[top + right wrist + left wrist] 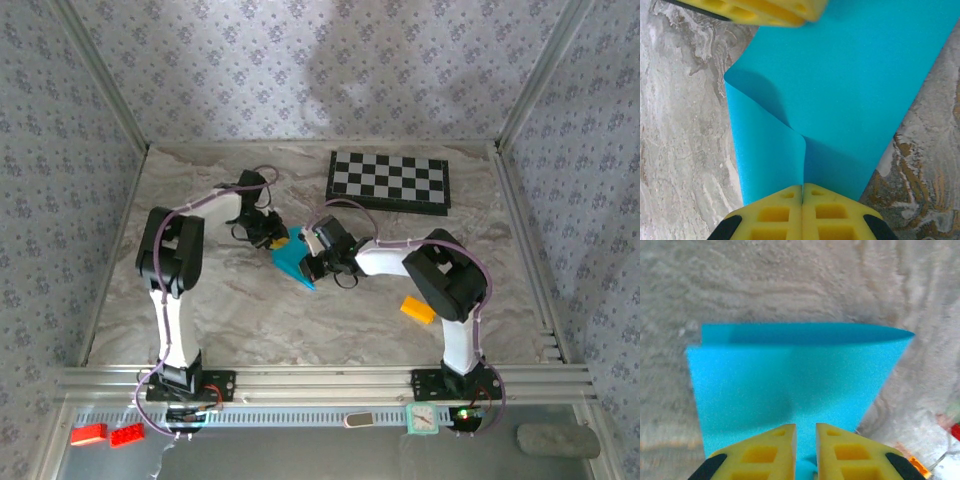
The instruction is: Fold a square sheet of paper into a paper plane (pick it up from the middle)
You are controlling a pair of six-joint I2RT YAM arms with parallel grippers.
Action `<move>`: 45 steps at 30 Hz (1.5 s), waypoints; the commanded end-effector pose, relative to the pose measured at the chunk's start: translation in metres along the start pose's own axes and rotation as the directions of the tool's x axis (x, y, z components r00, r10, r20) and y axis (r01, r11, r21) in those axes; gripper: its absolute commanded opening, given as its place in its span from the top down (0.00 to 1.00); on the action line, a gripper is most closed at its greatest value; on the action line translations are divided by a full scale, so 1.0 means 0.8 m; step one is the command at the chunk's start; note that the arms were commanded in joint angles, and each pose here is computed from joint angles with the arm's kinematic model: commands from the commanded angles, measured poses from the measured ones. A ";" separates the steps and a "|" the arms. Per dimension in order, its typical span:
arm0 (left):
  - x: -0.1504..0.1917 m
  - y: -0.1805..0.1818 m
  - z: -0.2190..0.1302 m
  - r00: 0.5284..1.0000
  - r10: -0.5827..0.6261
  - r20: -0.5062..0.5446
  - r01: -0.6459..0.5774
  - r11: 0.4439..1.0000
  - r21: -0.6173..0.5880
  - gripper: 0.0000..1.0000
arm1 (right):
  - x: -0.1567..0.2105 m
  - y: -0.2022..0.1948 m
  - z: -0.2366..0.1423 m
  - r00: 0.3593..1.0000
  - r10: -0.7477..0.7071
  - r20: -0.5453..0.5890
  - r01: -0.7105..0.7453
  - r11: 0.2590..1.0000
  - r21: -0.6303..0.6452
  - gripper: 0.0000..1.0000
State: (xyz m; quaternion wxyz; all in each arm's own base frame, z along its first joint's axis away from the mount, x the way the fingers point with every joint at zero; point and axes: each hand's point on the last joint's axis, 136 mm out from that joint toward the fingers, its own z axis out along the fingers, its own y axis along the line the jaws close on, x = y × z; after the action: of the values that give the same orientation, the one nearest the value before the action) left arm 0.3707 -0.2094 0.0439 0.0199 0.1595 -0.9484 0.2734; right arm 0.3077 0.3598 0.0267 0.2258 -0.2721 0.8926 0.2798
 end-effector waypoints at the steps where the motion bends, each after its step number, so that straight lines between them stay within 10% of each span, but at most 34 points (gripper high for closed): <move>1: 0.001 -0.018 -0.042 0.995 -0.048 0.085 0.040 0.995 0.090 0.79 | 0.022 -0.016 0.008 0.993 0.092 -0.078 -0.090 0.995 0.037 0.94; 14: 0.062 -0.024 -0.044 0.974 -0.202 0.103 0.157 0.930 0.333 0.76 | 0.014 -0.010 0.009 0.973 0.195 -0.123 -0.191 0.981 0.043 0.94; 45: 0.084 0.009 0.021 0.984 -0.175 0.019 0.168 0.966 0.197 0.86 | 0.008 -0.012 0.012 0.967 0.214 -0.141 -0.210 0.977 0.038 0.93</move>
State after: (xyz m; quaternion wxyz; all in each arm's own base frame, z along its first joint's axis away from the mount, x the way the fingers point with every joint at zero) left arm 0.3027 -0.2296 0.0314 0.0114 0.2623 -0.8952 0.3602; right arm 0.3160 0.3639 0.0264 0.1613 -0.2022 0.9226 0.2861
